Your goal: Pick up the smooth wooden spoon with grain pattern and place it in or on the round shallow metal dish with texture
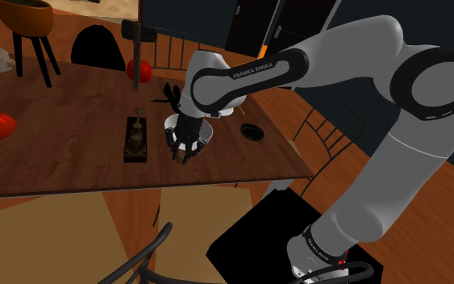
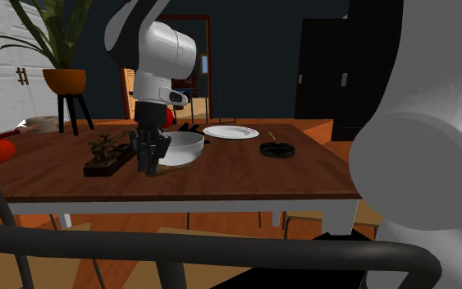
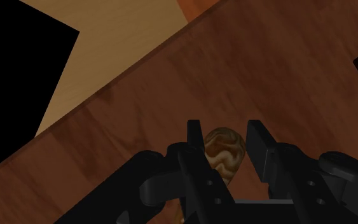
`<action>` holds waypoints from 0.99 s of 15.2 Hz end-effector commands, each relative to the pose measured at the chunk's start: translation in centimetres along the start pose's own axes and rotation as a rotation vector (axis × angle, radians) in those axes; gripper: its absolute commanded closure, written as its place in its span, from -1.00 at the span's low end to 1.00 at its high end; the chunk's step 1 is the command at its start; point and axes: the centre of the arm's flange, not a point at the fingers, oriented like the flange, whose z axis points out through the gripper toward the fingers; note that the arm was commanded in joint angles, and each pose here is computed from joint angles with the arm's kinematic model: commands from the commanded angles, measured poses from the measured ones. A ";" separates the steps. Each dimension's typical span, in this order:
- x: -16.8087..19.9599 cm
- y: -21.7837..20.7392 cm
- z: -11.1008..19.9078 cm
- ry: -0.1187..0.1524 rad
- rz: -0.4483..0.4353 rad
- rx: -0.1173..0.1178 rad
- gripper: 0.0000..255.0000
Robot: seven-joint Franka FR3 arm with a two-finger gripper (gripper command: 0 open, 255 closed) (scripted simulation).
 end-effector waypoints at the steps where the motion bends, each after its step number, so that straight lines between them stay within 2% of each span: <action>1: 0.0 0.0 0.0 0.000 0.000 -0.001 1.00; 4: 0.0 0.0 0.0 0.000 0.000 -0.001 1.00; 15: -1.3 0.2 -5.6 0.000 0.000 -0.001 1.00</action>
